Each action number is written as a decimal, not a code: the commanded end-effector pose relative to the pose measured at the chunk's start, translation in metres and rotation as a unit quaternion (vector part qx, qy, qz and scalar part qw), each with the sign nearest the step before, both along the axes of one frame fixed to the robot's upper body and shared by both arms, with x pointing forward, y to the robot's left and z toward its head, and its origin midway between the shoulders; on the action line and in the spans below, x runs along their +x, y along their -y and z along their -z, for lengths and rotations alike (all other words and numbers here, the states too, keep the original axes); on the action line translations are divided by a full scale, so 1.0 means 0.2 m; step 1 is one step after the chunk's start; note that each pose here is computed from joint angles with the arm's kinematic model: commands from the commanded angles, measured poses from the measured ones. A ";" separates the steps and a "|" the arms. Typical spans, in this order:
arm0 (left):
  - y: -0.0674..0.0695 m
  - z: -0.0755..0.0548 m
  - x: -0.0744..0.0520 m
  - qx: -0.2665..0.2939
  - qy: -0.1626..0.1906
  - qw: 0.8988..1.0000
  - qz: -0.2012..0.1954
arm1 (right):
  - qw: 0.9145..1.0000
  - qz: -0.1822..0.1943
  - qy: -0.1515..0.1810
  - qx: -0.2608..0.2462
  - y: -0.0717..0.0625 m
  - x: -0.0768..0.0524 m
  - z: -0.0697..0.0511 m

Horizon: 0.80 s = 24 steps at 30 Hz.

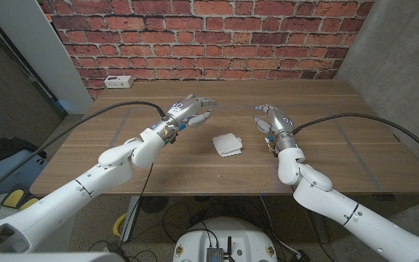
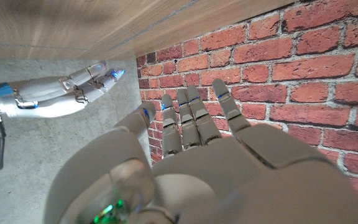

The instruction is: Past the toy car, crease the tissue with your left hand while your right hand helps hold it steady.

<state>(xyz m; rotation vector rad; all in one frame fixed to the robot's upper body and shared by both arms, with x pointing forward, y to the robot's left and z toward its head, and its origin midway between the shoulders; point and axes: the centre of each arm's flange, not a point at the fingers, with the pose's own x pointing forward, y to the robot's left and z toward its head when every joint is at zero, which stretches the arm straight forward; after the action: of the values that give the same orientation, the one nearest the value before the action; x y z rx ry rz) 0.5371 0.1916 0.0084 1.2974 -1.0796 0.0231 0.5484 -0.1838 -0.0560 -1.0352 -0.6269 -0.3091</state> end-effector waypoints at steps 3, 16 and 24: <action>-0.15 0.08 -0.05 -0.144 0.009 0.989 0.019 | 0.999 -0.024 0.011 0.035 -0.03 -0.03 0.01; -0.29 0.19 -0.05 -0.223 -0.008 0.973 0.061 | 0.990 -0.078 0.005 0.119 -0.04 -0.03 0.06; -0.42 0.28 -0.02 -0.311 -0.011 0.942 0.123 | 0.975 -0.115 0.040 0.185 -0.02 -0.11 0.09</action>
<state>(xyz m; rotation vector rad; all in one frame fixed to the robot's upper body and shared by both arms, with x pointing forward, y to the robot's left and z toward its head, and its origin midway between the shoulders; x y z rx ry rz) 0.5222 0.2340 -0.0160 0.8300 -1.1126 0.1166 0.5416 -0.1775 -0.0705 -0.8168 -0.6420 -0.2692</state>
